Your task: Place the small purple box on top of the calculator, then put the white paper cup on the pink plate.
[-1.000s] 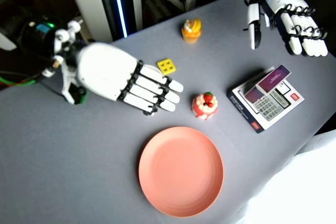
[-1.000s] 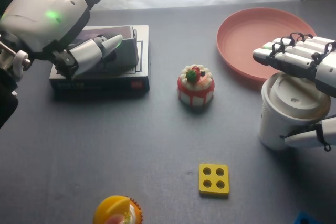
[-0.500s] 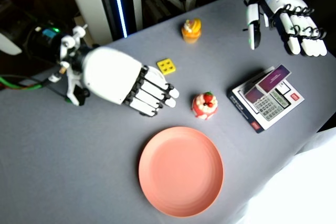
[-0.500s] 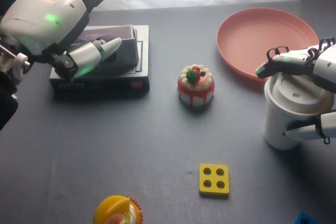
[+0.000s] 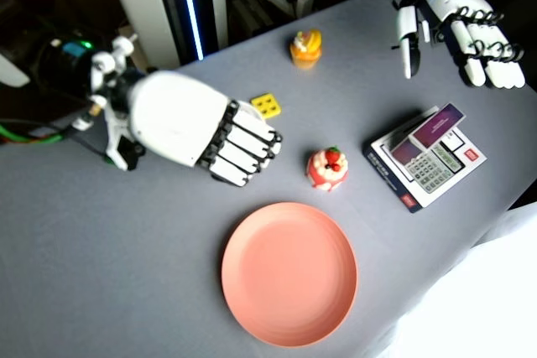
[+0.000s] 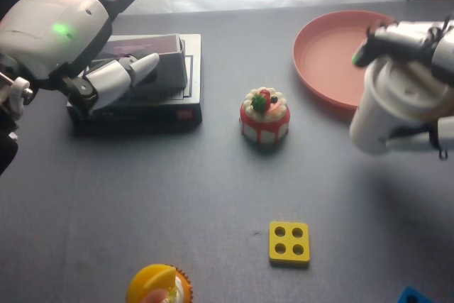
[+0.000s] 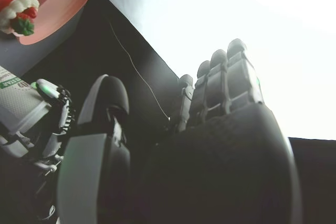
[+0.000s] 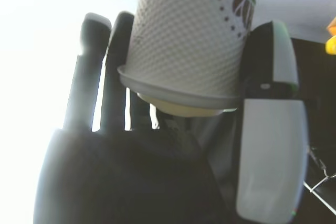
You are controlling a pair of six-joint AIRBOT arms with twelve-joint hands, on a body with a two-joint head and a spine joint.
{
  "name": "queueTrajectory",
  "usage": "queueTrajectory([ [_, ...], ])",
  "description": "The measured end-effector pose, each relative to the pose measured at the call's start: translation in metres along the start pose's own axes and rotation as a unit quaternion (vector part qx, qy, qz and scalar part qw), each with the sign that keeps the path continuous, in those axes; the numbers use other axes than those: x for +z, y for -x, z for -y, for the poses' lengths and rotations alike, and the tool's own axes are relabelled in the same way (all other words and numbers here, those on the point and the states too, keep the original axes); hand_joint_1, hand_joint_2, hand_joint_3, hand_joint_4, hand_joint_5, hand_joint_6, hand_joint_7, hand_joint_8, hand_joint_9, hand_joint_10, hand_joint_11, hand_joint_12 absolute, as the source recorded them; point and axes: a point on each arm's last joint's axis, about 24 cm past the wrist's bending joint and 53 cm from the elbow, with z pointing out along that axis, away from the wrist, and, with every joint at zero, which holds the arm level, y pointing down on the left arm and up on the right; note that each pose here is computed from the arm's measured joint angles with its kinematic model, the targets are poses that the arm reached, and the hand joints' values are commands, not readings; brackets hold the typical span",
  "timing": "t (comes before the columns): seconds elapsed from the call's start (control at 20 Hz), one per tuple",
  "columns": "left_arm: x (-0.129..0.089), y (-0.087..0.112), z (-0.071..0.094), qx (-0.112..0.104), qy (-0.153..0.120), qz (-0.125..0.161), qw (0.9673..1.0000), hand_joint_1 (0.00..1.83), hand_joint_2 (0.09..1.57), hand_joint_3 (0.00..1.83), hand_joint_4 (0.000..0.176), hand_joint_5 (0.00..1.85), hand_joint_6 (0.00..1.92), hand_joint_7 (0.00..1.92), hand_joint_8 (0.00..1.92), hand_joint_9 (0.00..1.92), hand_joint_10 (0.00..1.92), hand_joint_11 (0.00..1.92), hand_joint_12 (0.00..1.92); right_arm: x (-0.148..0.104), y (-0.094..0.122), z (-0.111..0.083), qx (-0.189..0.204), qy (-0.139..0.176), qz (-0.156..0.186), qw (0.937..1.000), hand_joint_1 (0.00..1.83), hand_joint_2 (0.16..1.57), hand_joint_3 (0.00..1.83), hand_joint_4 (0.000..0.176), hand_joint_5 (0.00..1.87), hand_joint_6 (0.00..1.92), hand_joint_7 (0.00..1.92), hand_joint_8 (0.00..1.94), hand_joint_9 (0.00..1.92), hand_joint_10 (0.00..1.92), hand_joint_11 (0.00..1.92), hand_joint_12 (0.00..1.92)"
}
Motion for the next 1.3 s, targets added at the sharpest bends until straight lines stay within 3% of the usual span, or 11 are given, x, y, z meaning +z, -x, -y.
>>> queueTrajectory([
  [0.25, 0.000, -0.001, 0.001, 0.001, -0.002, -0.001, 1.0000, 0.59, 1.33, 0.00, 0.062, 0.06, 0.00, 0.00, 0.00, 0.00, 0.00, 0.00, 0.00, 0.014, 0.042, 0.009, 0.003, -0.012, 0.062, 0.9980, 1.09, 1.20, 0.01, 0.000, 0.07, 0.80, 0.02, 1.08, 0.08, 1.63, 0.16, 1.92],
  [0.3, -0.001, -0.003, -0.001, 0.002, 0.000, -0.005, 1.0000, 0.62, 1.33, 0.00, 0.075, 0.06, 0.00, 0.00, 0.00, 0.00, 0.00, 0.02, 0.01, 0.025, 0.056, 0.012, 0.002, -0.019, 0.078, 0.9967, 1.04, 1.19, 0.00, 0.000, 0.17, 0.29, 0.17, 0.95, 0.22, 1.57, 0.23, 1.92],
  [0.35, -0.002, -0.004, -0.001, 0.002, 0.000, -0.006, 1.0000, 0.64, 1.33, 0.00, 0.071, 0.06, 0.01, 0.00, 0.00, 0.00, 0.00, 0.03, 0.02, 0.029, 0.060, 0.014, 0.001, -0.023, 0.083, 0.9963, 1.03, 1.17, 0.00, 0.000, 0.26, 0.23, 0.21, 0.94, 0.27, 1.52, 0.26, 1.88],
  [0.55, -0.002, -0.003, -0.001, 0.001, -0.001, -0.005, 1.0000, 0.65, 1.33, 0.00, 0.062, 0.06, 0.00, 0.00, 0.00, 0.00, 0.00, 0.00, 0.01, 0.059, 0.069, 0.028, 0.007, -0.048, 0.089, 0.9949, 1.04, 1.19, 0.00, 0.000, 0.39, 0.49, 0.37, 0.74, 0.31, 1.26, 0.22, 1.78],
  [0.6, -0.002, -0.003, 0.000, 0.000, -0.002, -0.004, 1.0000, 0.65, 1.32, 0.00, 0.089, 0.06, 0.00, 0.00, 0.00, 0.00, 0.00, 0.00, 0.00, 0.070, 0.062, 0.037, 0.014, -0.064, 0.078, 0.9948, 1.02, 1.17, 0.00, 0.000, 0.34, 0.79, 0.37, 0.91, 0.27, 1.30, 0.11, 1.78],
  [0.8, 0.000, -0.011, 0.003, -0.009, -0.008, -0.008, 0.9999, 0.63, 1.32, 0.00, 0.083, 0.06, 0.00, 0.00, 0.00, 0.00, 0.00, 0.00, 0.00, 0.095, 0.051, 0.066, 0.042, -0.110, 0.059, 0.9913, 1.09, 1.16, 0.00, 0.000, 0.30, 0.81, 0.41, 0.84, 0.35, 1.36, 0.27, 1.82],
  [0.85, 0.001, -0.013, 0.004, -0.013, -0.010, -0.009, 0.9998, 0.63, 1.32, 0.00, 0.072, 0.06, 0.00, 0.00, 0.00, 0.00, 0.00, 0.00, 0.00, 0.098, 0.052, 0.072, 0.050, -0.117, 0.062, 0.9899, 1.07, 1.16, 0.00, 0.000, 0.34, 0.91, 0.40, 0.96, 0.34, 1.44, 0.28, 1.86],
  [1.05, 0.002, -0.012, 0.004, -0.015, -0.013, -0.007, 0.9998, 0.57, 1.32, 0.00, 0.083, 0.05, 0.00, 0.00, 0.00, 0.00, 0.00, 0.00, 0.00, 0.103, 0.046, 0.086, 0.066, -0.138, 0.054, 0.9868, 1.04, 1.14, 0.00, 0.000, 0.23, 0.85, 0.25, 0.85, 0.23, 1.38, 0.13, 1.86],
  [1.1, 0.002, -0.013, 0.004, -0.017, -0.014, -0.006, 0.9997, 0.54, 1.31, 0.00, 0.090, 0.05, 0.00, 0.00, 0.00, 0.00, 0.00, 0.00, 0.00, 0.105, 0.044, 0.088, 0.069, -0.141, 0.052, 0.9862, 1.03, 1.13, 0.00, 0.000, 0.20, 0.77, 0.17, 0.93, 0.21, 1.54, 0.16, 1.91],
  [1.2, 0.002, -0.015, 0.006, -0.018, -0.017, -0.008, 0.9997, 0.53, 1.32, 0.00, 0.093, 0.05, 0.00, 0.00, 0.00, 0.00, 0.00, 0.00, 0.00, 0.106, 0.039, 0.091, 0.072, -0.147, 0.045, 0.9854, 0.98, 1.08, 0.00, 0.000, 0.12, 0.34, 0.08, 0.43, 0.05, 1.22, 0.01, 1.70],
  [1.3, 0.002, -0.012, 0.007, -0.020, -0.019, -0.002, 0.9996, 0.53, 1.32, 0.00, 0.093, 0.04, 0.00, 0.00, 0.00, 0.00, 0.00, 0.00, 0.00, 0.106, 0.039, 0.094, 0.080, -0.153, 0.045, 0.9840, 0.89, 1.03, 0.00, 0.015, 0.03, 0.11, 0.02, 0.06, 0.02, 0.50, 0.00, 1.19],
])
